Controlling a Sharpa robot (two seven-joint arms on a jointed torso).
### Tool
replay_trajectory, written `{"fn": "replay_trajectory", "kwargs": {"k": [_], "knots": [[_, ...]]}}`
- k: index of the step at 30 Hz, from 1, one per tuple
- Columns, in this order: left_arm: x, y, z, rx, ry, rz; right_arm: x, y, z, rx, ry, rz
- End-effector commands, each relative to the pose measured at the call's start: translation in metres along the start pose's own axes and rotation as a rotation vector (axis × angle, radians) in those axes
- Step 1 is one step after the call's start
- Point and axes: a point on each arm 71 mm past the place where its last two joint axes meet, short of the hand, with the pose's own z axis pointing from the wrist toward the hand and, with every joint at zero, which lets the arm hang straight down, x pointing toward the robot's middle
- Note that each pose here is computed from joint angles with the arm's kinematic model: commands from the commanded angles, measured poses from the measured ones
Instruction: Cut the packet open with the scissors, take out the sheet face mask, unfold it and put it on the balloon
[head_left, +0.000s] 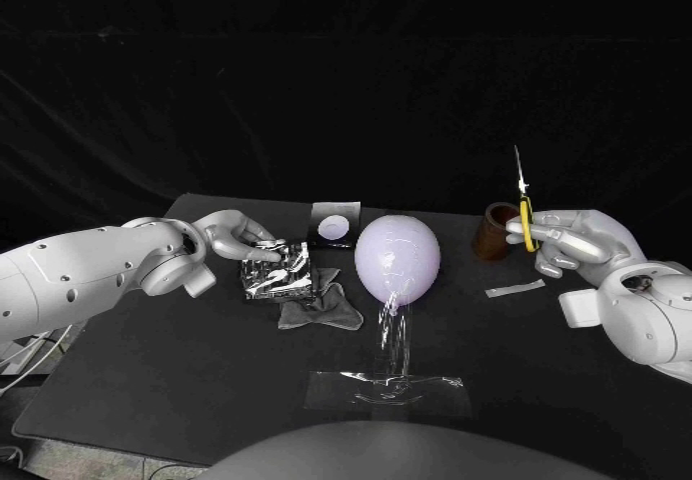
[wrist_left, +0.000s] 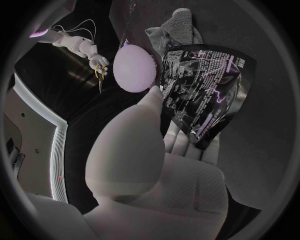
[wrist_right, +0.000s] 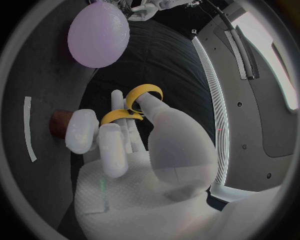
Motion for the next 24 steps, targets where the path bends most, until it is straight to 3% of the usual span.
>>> {"fn": "replay_trajectory", "kwargs": {"k": [1,7,14,24], "knots": [[0.0017,-0.0045,0.0013,0.039,0.034,-0.017,0.001,0.002,0.0,-0.022,0.017,-0.003],[-0.0048,-0.0047,0.0034,0.066,-0.008,-0.019,0.002,0.002,0.001,-0.022,0.018,-0.003],[-0.0164,-0.007,0.0074,0.143,-0.062,-0.143,0.002,0.002,0.002,-0.024,0.021,-0.01],[-0.0344,-0.0238,0.0111,0.243,-0.15,-0.238,0.0,0.002,0.004,-0.045,0.03,-0.06]]}}
